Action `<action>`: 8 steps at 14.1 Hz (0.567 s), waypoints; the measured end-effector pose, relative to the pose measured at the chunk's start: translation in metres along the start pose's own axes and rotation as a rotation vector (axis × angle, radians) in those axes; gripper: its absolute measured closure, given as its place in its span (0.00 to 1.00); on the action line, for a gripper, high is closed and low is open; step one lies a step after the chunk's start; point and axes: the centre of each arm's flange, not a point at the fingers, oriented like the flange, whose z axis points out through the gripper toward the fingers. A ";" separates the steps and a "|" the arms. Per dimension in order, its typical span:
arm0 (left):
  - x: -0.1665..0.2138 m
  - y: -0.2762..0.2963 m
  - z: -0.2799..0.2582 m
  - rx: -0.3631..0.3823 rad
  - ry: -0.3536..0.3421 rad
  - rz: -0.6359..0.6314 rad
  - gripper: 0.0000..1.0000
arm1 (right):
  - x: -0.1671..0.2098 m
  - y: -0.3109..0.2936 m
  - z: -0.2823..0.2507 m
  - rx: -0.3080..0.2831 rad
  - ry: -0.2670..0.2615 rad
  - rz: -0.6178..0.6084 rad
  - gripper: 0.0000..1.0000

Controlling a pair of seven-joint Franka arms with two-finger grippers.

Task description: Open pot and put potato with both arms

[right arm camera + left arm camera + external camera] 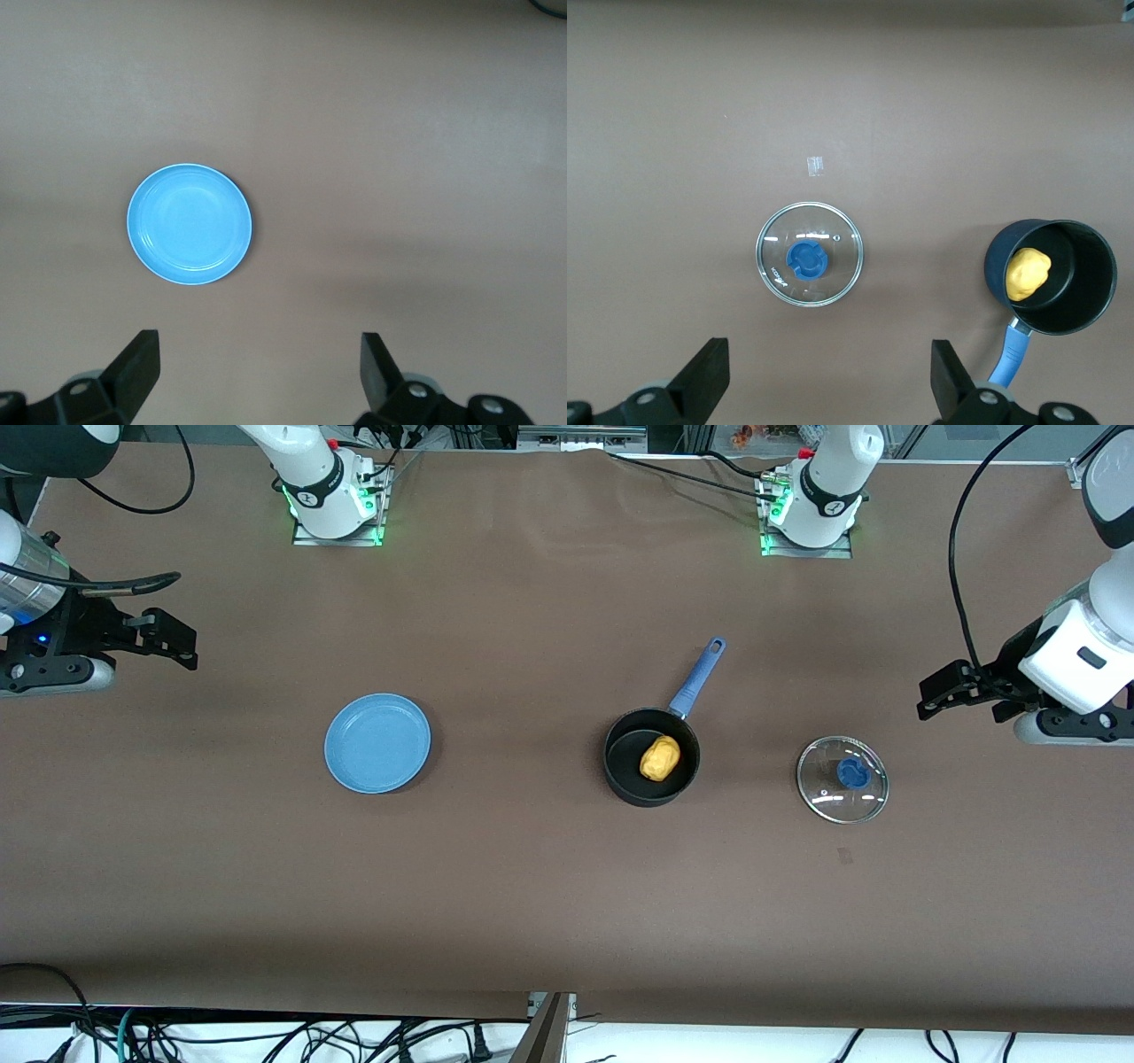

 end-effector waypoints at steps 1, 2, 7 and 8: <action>0.003 -0.002 0.008 0.016 -0.011 0.002 0.00 | 0.000 0.000 0.000 0.000 0.000 0.000 0.00; 0.007 -0.003 0.016 0.030 -0.017 0.004 0.00 | 0.000 0.000 0.001 0.000 -0.001 -0.001 0.00; 0.015 -0.005 0.032 0.040 -0.028 0.003 0.00 | 0.001 0.000 0.002 0.001 -0.004 0.000 0.00; 0.015 -0.006 0.031 0.040 -0.025 0.002 0.00 | 0.001 0.000 0.002 0.001 -0.004 0.000 0.00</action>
